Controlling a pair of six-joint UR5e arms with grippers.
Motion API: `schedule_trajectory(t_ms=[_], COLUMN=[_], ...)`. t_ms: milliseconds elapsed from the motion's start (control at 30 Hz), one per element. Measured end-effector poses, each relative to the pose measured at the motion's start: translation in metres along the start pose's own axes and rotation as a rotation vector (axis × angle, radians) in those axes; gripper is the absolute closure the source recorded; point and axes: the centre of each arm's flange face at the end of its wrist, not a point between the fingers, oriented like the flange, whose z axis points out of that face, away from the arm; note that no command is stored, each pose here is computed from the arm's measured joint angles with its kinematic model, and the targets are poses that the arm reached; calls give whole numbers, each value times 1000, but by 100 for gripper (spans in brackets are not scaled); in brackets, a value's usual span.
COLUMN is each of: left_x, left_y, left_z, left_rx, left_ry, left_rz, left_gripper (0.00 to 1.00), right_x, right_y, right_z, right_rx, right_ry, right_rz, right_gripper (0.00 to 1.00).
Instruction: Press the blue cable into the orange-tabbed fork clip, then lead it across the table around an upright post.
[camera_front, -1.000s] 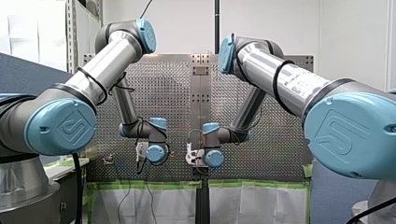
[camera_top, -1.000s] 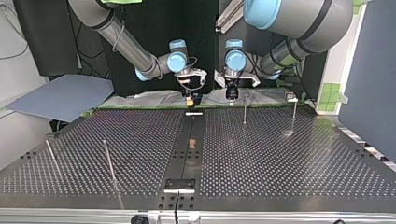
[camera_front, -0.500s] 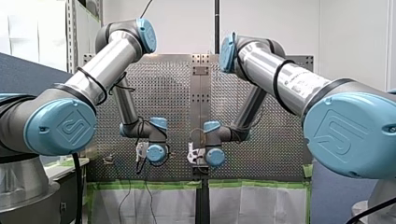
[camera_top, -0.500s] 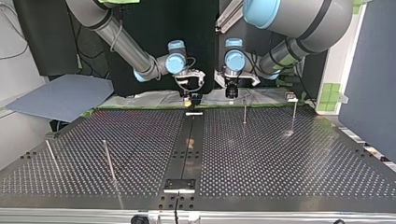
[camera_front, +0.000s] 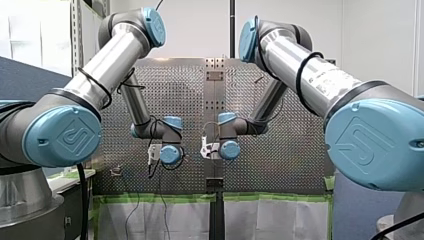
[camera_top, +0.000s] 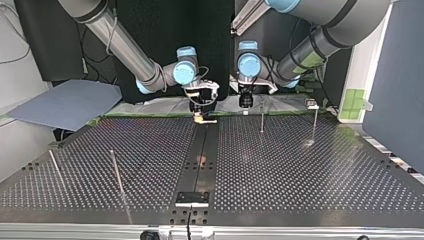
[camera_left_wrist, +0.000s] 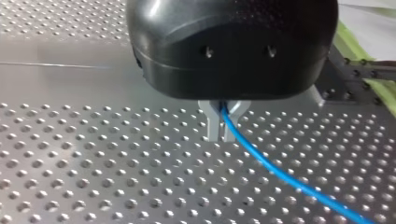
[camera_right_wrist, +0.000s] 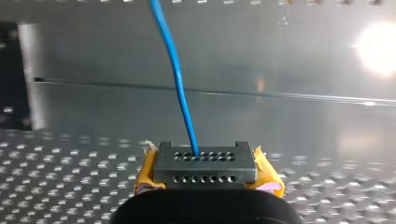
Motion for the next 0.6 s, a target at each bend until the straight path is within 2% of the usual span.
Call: schedule_trajectory(t_ms=[267,433,600], left_x=[-33,-59,-83], left_y=[-1,2,1], left_z=[-6,-10,-13], left_rx=[-3,-30,-37], left_ry=[-7,-33,-67], left_rz=[-13,-34,-57], left_gripper=[100,100,100], right_x=[50,83,115], right_y=[0,0,1], right_z=[-5,-10,-16], right_rx=[2,4,5], right_ry=[42,70,103], right_rz=[8,13,18], right_gripper=[100,100,100])
